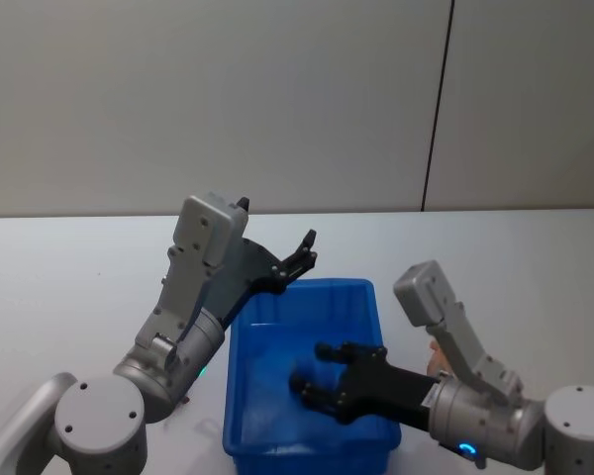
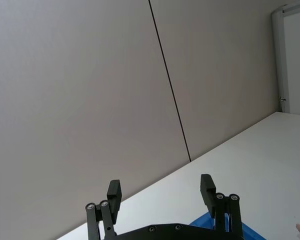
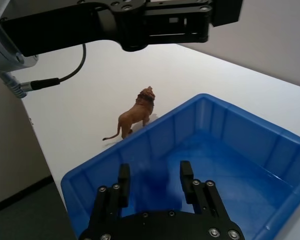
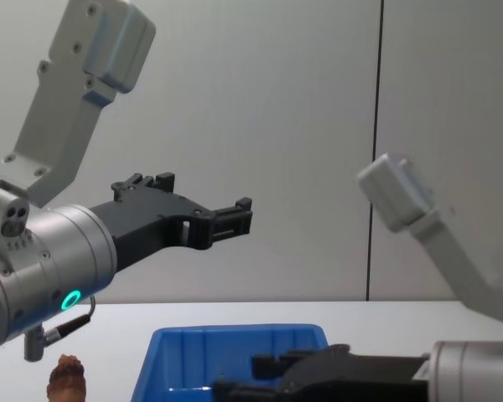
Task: Pick up the two dolls from the table and place them into the box.
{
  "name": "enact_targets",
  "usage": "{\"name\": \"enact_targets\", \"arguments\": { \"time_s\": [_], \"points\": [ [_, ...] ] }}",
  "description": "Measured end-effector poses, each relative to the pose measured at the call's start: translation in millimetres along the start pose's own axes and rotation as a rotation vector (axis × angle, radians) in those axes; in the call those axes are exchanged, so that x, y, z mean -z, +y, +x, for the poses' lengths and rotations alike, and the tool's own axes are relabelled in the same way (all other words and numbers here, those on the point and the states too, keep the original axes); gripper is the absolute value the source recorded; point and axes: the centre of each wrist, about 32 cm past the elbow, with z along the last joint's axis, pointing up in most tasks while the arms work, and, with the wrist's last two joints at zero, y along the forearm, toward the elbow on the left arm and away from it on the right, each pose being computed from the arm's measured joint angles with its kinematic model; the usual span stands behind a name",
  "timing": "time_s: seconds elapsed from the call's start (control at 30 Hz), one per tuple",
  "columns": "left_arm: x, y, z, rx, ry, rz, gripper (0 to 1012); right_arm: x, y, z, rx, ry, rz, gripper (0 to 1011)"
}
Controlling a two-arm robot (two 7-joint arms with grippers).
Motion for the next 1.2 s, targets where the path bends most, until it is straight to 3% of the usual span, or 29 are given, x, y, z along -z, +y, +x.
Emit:
{"name": "enact_targets", "arguments": {
  "time_s": [0.3, 0.53, 0.8, 1.2],
  "points": [
    [0.0, 0.0, 0.0, 0.0, 0.0, 0.0, 1001, 0.7, 6.2, -0.4, -0.025, 0.002, -0.001, 834],
    [0.0, 0.0, 0.0, 0.0, 0.0, 0.0, 1001, -1.3, -1.5, 2.5, 0.021, -0.016, 0.025, 1001],
    [0.0, 0.0, 0.0, 0.0, 0.0, 0.0, 1001, -6.6, -19.0, 8.1, 0.11, -0.039, 0.077, 1001],
    [0.0, 0.0, 0.0, 0.0, 0.0, 0.0, 1001, -12.7, -62.4, 13.6, 0.285, -0.029, 0.136, 1001]
  ]
}}
